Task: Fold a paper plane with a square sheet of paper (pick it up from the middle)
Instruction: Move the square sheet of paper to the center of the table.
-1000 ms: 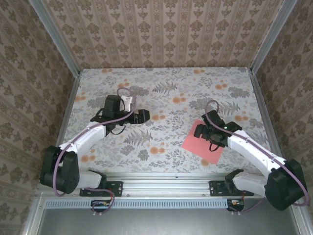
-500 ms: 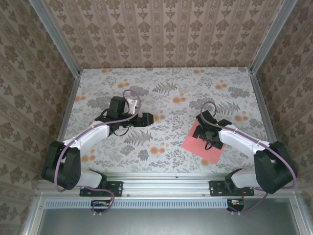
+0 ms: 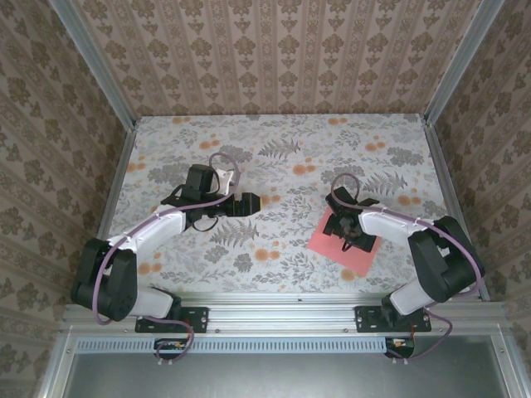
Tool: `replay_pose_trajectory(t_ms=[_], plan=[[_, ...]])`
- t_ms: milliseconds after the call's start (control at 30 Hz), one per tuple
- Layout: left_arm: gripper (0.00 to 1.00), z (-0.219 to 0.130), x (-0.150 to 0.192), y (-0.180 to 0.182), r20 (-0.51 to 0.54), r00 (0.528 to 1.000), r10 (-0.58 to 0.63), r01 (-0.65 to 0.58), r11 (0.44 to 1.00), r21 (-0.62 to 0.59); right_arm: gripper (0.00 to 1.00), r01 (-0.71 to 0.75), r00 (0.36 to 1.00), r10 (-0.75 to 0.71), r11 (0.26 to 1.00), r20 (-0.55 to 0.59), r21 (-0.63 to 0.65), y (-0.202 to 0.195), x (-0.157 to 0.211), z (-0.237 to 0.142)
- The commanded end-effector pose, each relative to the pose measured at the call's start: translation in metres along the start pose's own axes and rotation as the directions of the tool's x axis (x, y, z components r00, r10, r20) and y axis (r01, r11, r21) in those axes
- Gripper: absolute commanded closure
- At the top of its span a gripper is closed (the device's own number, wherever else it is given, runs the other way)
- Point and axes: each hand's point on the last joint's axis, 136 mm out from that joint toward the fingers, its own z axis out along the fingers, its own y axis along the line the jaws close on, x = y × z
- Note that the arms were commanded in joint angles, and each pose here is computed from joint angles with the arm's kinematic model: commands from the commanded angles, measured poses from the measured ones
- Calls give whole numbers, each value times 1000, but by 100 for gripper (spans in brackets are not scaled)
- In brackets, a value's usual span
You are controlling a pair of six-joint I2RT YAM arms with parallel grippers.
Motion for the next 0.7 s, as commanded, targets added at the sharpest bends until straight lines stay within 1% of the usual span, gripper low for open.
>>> replay_pose_trajectory(t_ms=[0, 133, 233, 267, 400, 533, 600, 667], plan=[[0, -1, 1, -5, -19, 1000, 24, -24, 1000, 14, 0, 22, 1000, -22, 1000, -4, 10, 8, 0, 6], [0, -1, 3, -4, -25, 1000, 19, -19, 1000, 11, 1, 77, 997, -77, 997, -11, -29, 28, 0, 11], [0, -2, 5, -4, -32, 999, 20, -19, 1000, 9, 1, 151, 988, -152, 988, -8, -45, 45, -3, 12], [0, -2, 4, 1, -24, 1000, 21, -21, 1000, -23, 1, 179, 984, -180, 982, -3, -56, 54, -5, 10], [0, -7, 7, 4, -23, 1000, 22, -23, 999, -41, 1, 262, 965, -263, 961, 0, -91, 85, -7, 7], [0, -19, 11, 20, -23, 999, -27, 25, 995, -102, 2, 350, 936, -353, 929, -5, -124, 116, -5, 7], [0, -28, 12, 28, -3, 999, -55, 54, 992, -115, 1, 397, 916, -401, 910, -9, -124, 128, -3, 7], [0, -36, 13, 32, 16, 998, -69, 70, 990, -120, 2, 422, 904, -428, 894, -7, -151, 142, -4, 7]])
